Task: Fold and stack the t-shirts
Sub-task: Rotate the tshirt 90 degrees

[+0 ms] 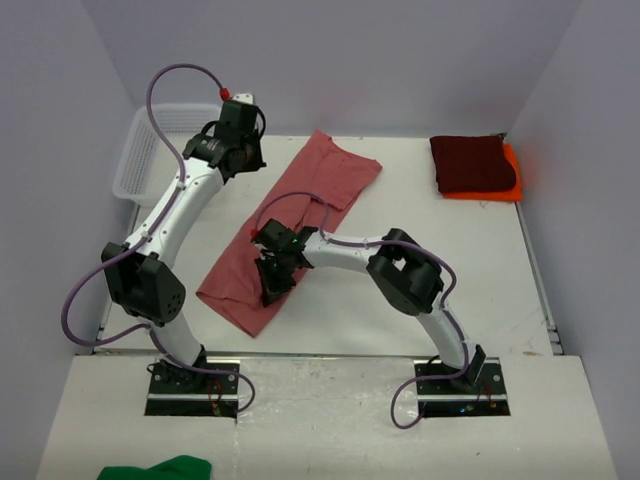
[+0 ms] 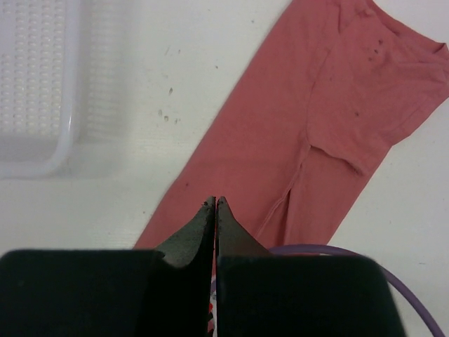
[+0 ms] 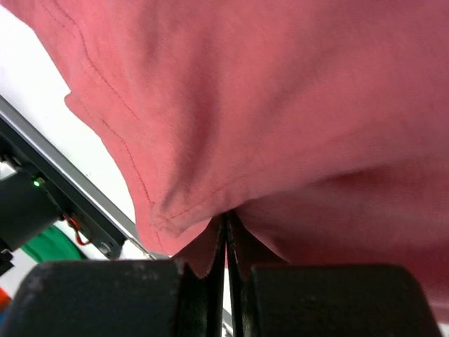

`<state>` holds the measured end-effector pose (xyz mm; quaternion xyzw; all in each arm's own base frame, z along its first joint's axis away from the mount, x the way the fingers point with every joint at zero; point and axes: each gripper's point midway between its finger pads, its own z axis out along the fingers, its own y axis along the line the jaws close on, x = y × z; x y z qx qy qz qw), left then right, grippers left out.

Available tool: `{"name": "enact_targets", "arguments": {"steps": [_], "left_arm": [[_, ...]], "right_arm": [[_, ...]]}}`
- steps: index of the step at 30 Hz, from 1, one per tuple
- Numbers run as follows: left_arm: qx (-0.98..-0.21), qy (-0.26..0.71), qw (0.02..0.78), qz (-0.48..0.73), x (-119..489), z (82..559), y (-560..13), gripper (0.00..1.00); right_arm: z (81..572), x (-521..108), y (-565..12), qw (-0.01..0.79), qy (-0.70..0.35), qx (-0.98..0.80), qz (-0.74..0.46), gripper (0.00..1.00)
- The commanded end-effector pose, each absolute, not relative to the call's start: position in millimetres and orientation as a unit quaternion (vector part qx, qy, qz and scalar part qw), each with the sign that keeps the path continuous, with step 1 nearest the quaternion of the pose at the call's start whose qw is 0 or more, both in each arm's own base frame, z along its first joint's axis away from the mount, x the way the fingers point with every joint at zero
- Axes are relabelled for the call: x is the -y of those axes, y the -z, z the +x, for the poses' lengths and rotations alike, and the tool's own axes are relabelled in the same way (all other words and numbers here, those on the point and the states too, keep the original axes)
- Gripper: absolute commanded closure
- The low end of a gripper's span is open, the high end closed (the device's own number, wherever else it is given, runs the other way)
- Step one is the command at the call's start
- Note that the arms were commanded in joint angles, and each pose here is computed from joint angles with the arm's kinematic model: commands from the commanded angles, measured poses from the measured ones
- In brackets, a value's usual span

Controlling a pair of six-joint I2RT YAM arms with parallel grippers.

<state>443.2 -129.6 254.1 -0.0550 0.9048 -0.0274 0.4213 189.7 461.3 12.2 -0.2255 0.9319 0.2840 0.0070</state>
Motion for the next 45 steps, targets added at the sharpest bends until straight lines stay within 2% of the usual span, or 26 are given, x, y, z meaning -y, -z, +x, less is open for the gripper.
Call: {"name": "enact_targets", "arguments": {"steps": [1, 13, 19, 24, 28, 33, 37, 41, 45], "left_arm": [[-0.901, 0.035, 0.426, -0.066, 129.3, 440.5, -256.9, 1.00], [-0.926, 0.033, 0.370, -0.069, 128.8, 414.8, -207.6, 1.00], [-0.935, 0.039, 0.350, -0.040, 145.1, 392.8, -187.1, 1.00], [-0.948, 0.039, 0.317, -0.001, 167.1, 362.8, -155.5, 1.00], [-0.950, 0.084, 0.299, 0.045, 199.2, 336.9, -143.6, 1.00], [-0.952, 0.122, 0.272, 0.074, 211.0, 300.9, -125.9, 1.00], [-0.955, 0.132, 0.251, 0.089, 207.6, 272.9, -106.3, 0.94], [-0.951, 0.158, 0.248, 0.100, 208.5, 251.1, -107.0, 0.82], [-0.950, 0.172, 0.234, 0.118, 218.7, 224.1, -97.7, 0.77]], "right_arm": [[184.8, -433.3, 17.4, 0.013, -0.224, -0.960, -0.170, 1.00], [191.9, -318.5, 24.6, 0.086, -0.109, -0.989, 0.049, 1.00], [192.7, -254.2, 37.0, 0.094, -0.041, -0.989, 0.110, 1.00], [192.2, -219.6, 30.4, 0.110, -0.026, -0.982, 0.152, 1.00], [196.8, -196.3, 15.0, 0.131, -0.019, -0.974, 0.182, 1.00], [205.2, -183.0, -1.2, 0.154, -0.006, -0.970, 0.189, 1.00], [210.4, -187.4, -6.6, 0.157, -0.016, -0.972, 0.173, 1.00], [218.4, -202.0, -5.9, 0.153, -0.036, -0.976, 0.149, 1.00], [218.7, -209.8, -2.5, 0.145, -0.048, -0.978, 0.139, 1.00]]}}
